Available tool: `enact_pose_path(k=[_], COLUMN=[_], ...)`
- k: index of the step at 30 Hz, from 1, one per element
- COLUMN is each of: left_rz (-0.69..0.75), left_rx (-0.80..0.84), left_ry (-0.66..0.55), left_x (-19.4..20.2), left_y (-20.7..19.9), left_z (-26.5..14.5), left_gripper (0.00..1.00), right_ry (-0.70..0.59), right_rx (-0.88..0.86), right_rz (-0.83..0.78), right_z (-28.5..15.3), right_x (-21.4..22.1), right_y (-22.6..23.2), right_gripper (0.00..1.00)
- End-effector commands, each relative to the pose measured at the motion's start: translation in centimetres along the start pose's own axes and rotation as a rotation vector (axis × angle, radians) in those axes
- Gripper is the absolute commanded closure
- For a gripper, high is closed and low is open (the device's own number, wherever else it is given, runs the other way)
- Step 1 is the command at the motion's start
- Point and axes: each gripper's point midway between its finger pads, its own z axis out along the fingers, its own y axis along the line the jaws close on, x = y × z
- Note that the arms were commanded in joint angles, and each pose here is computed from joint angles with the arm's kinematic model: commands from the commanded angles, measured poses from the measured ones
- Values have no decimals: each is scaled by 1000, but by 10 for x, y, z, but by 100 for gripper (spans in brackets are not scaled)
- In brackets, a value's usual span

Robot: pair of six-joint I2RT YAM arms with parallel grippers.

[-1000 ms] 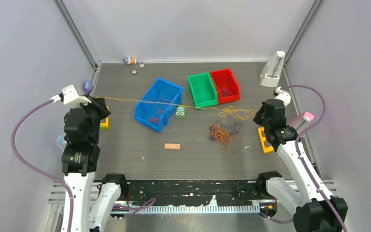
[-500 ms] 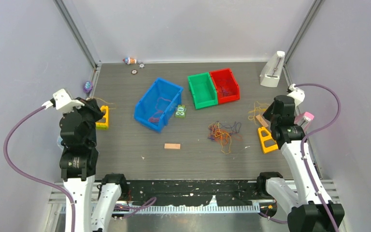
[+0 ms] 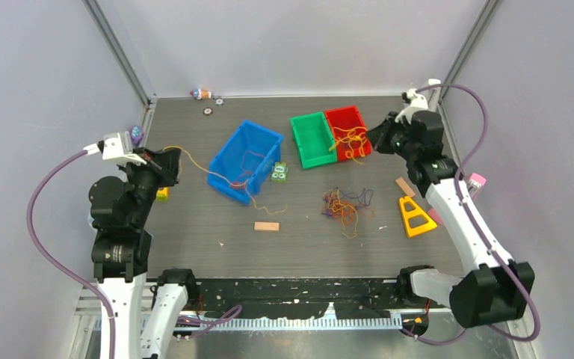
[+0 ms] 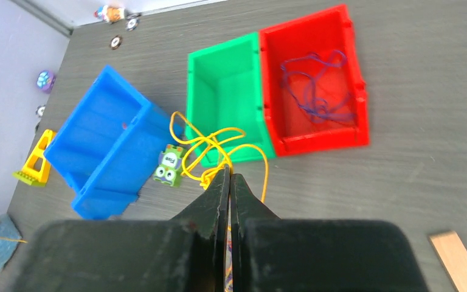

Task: Untangle the cables

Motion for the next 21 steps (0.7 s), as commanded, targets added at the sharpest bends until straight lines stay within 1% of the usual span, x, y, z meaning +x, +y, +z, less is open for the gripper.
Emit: enact_pose_path(k=[1,2,3,4,5,6,7,8,11,12,13,14,15,16,18,19,20,21], left_rz=[-27,-34,-37,-38,-36,-33,-33,-32,-25,-18,-7,3,15,30,61,76,89,101], left_rx=[204,243,274,300,326,352,375,401,485,514,544,570,607,632,672,685,698,710], left_ry=[6,24,34,38,42,44,51,61,98,115,131,150,180,201,250,274,294,308], left_x=[-17,-15,-14,-15,-16,-16,-16,-15,-10,-7,-4,0,5,10,21,26,30,33], left_y=[-46,-55,-62,-68,-74,-80,-86,-91,-111,-118,-125,-131,-140,-146,-155,-158,-161,-164], left_z=[-14,-15,-18,-20,-22,-23,-24,-24,-23,-23,-22,-20,-18,-17,-13,-11,-10,-9], left_gripper=[100,100,100,100,100,100,100,100,100,100,100,100,100,100,100,100,100,100], right_ry=[-52,-20,-31,-9,-17,8,-3,25,67,86,111,170,186,229,208,203,223,176], right_rx=[-101,-102,-108,-91,-102,-74,-79,-51,-26,-28,-39,-38,-41,-17,-61,-87,-131,-183], right_rz=[-99,-103,-116,-120,-129,-133,-141,-148,-167,-179,-191,-211,-228,-256,-292,-296,-294,-295], right_z=[21,33,37,50,55,69,74,90,130,138,156,162,174,172,163,147,141,121], right_x=[-33,-24,-30,-25,-30,-22,-28,-19,-6,-2,3,15,14,21,18,24,45,32], right_y=[41,44,51,48,56,50,57,51,53,54,60,59,67,63,77,80,79,91], right_gripper=[95,95,95,95,95,95,95,95,95,90,77,43,29,15,11,11,10,10])
